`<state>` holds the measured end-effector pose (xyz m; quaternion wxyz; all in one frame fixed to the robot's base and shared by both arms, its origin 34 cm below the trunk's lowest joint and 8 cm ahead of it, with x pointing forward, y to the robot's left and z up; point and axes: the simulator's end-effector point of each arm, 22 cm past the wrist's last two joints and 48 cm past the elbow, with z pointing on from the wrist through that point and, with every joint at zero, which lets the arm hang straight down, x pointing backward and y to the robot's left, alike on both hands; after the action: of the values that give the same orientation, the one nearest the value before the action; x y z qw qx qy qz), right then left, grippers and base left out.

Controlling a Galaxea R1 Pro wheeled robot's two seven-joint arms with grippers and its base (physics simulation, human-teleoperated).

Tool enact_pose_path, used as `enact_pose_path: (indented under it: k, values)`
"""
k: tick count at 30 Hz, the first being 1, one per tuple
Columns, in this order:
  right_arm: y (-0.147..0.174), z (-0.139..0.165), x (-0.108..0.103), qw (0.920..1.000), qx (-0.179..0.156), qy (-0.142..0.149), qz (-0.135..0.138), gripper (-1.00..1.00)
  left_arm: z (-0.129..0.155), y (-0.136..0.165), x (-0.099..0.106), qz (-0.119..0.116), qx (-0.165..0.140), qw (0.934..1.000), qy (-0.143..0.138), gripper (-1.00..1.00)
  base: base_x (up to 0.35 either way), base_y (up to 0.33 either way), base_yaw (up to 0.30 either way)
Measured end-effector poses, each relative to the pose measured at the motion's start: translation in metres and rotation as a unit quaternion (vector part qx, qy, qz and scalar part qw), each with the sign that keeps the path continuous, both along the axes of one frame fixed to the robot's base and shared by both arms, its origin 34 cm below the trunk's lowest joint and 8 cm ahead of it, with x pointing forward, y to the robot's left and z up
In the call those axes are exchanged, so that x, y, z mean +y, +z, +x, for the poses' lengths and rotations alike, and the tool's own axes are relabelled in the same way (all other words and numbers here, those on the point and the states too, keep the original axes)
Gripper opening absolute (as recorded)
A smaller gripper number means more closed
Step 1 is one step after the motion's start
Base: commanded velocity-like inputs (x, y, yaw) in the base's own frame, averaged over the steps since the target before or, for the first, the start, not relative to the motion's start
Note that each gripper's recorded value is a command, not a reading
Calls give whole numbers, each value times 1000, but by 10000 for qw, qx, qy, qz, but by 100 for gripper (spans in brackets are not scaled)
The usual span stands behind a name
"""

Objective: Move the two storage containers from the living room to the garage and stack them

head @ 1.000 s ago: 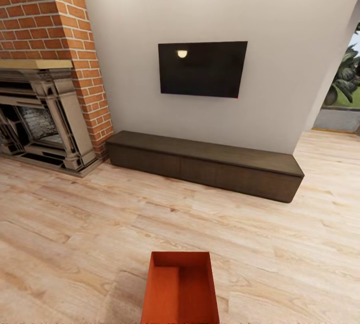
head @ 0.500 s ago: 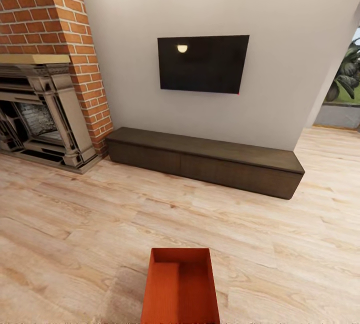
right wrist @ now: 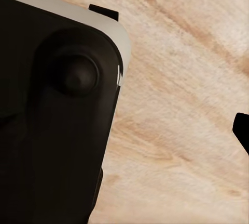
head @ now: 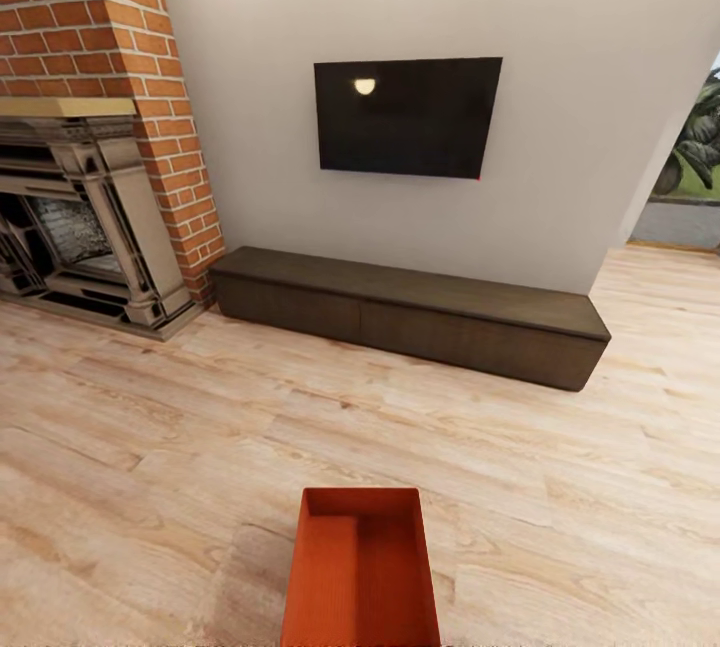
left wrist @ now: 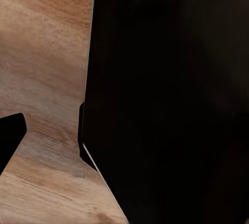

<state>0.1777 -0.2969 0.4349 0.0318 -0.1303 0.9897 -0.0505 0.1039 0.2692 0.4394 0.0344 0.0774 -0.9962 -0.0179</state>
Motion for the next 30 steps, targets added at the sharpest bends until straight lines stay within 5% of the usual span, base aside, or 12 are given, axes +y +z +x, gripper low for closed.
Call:
enact_pose_path:
  k: [30]
  values:
    - [-1,-19,0,9997,242,2,6,100,-18,2,0,0,240,9997,1,100,0,0,0]
